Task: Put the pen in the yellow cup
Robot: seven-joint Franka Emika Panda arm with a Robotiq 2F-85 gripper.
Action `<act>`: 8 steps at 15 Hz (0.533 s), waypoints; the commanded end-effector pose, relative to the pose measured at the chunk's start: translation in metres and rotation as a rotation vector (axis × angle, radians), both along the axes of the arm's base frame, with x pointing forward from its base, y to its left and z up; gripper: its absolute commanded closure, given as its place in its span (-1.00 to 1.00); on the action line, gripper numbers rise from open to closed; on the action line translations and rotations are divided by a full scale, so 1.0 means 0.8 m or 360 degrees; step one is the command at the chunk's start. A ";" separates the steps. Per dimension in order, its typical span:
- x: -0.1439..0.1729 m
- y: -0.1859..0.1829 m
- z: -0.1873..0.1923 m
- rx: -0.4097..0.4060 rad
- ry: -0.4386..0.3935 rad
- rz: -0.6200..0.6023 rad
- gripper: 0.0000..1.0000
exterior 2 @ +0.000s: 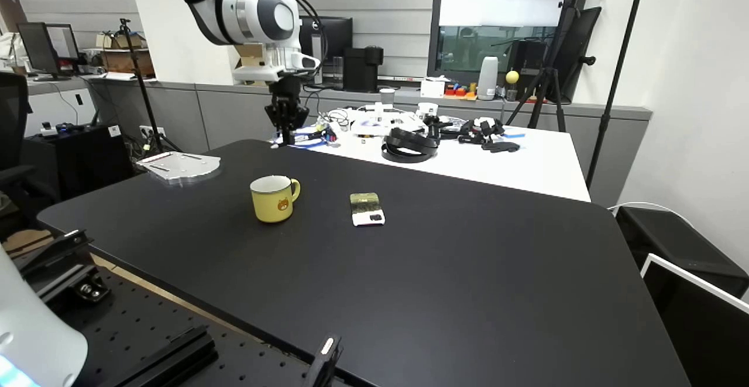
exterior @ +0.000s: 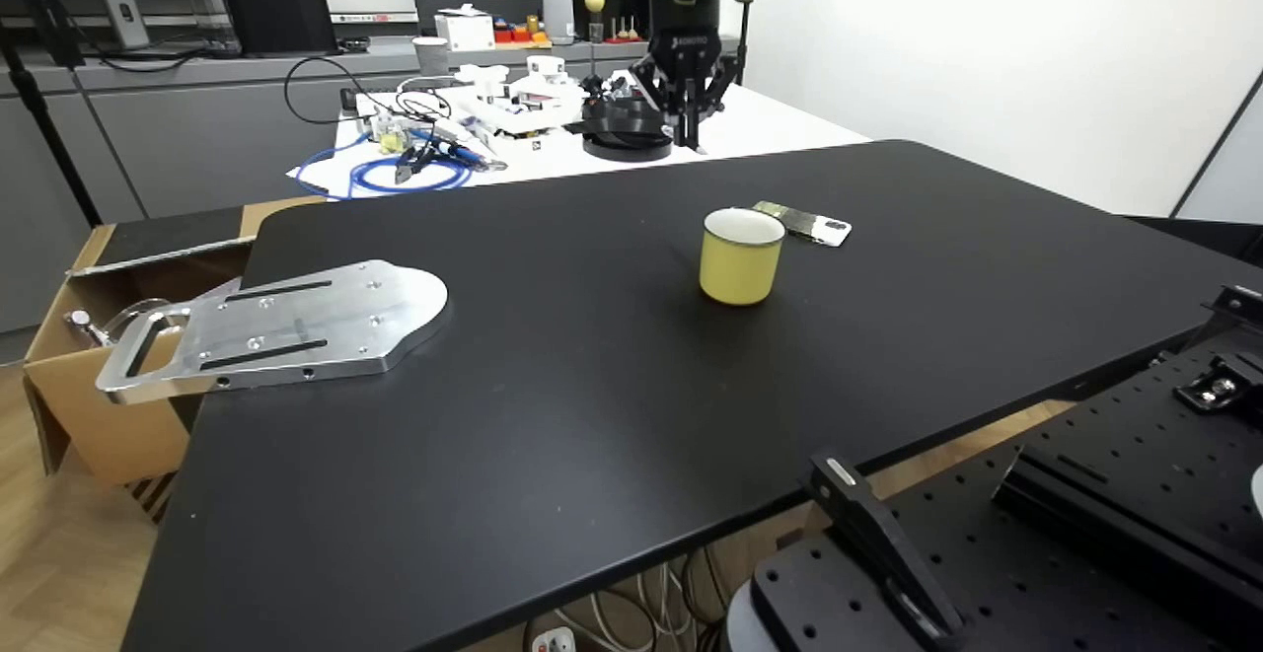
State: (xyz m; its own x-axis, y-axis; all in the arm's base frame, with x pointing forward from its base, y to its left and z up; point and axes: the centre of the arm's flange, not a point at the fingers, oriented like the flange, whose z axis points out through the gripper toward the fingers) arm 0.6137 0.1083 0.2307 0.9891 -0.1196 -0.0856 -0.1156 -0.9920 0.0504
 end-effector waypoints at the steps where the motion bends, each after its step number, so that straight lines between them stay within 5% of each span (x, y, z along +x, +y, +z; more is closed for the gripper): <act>1: 0.010 -0.014 0.047 0.0022 0.0180 -0.0056 0.94; 8: -0.012 -0.042 0.053 -0.0054 0.0790 -0.0086 0.94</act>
State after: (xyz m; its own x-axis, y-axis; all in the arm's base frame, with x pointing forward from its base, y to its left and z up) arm 0.5950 0.0796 0.2728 0.8802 -0.1755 -0.4409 -0.1285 -0.9825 0.1345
